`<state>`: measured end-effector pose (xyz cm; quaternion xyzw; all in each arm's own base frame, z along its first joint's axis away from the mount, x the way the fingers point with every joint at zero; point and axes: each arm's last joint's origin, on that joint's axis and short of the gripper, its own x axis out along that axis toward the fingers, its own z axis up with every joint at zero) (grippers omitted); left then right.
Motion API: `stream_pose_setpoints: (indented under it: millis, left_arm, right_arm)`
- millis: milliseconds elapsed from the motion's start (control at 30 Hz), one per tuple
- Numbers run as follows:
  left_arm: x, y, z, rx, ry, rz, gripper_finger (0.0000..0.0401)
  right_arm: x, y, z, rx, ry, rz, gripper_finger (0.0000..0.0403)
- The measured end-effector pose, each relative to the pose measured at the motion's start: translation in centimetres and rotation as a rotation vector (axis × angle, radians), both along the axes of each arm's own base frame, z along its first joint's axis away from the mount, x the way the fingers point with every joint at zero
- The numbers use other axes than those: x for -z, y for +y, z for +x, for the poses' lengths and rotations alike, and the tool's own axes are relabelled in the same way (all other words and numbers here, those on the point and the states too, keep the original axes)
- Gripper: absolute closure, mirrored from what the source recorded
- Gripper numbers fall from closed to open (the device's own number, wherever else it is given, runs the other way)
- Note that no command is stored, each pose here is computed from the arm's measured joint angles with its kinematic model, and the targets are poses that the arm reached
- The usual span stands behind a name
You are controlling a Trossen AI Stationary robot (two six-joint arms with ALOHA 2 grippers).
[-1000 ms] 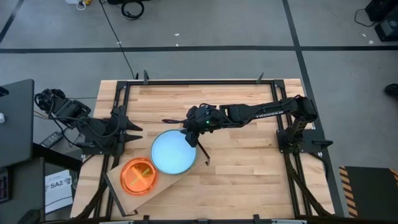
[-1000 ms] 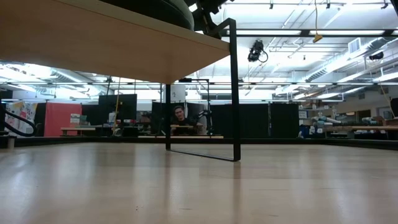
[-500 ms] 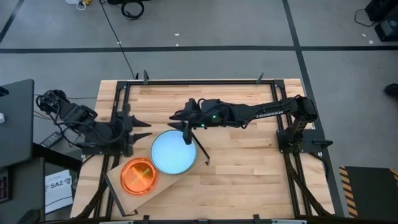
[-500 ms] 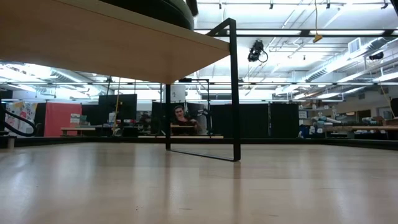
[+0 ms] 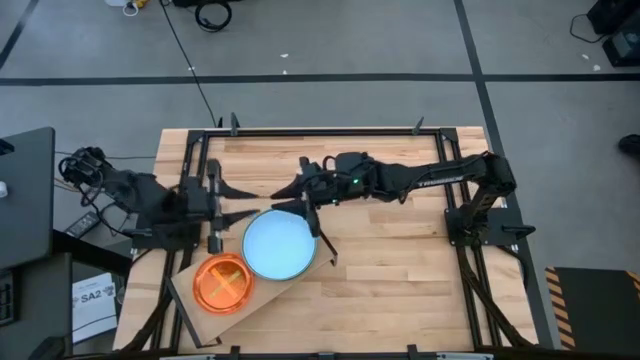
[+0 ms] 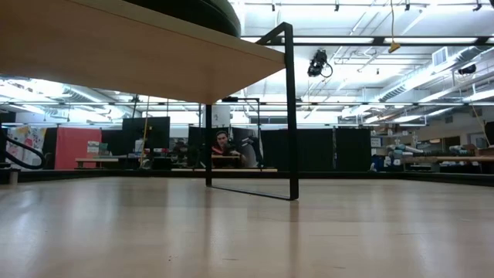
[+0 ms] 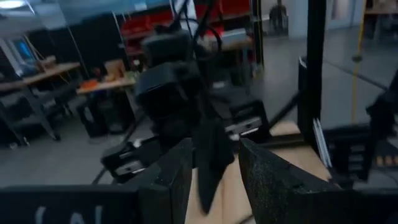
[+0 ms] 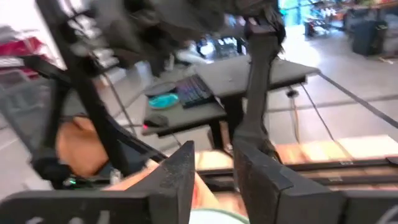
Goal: Place and stack plates onto a shelf
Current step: Return to Home Position
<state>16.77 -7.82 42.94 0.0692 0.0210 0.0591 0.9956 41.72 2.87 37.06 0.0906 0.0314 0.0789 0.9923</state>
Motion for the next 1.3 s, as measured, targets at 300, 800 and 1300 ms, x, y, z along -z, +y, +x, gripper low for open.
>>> stream_pose_setpoints:
  millis: [300, 800, 1300]
  left_arm:
    - [-3.2, 3.0, -4.7, -0.083, -0.095, 0.014, 0.0341]
    - [-0.2, 7.3, -11.5, -0.219, -0.059, -0.119, 0.0392]
    - [10.5, 5.9, -9.0, -0.251, -0.049, -0.103, 0.0391]
  right_arm:
    - [-4.8, -0.4, -6.9, -0.033, 0.105, -0.11, 0.0388]
    - [-10.4, -1.6, -22.4, 0.027, 0.205, -0.261, 0.039]
    - [-4.8, -2.4, -31.3, 0.14, 0.152, -0.255, 0.0393]
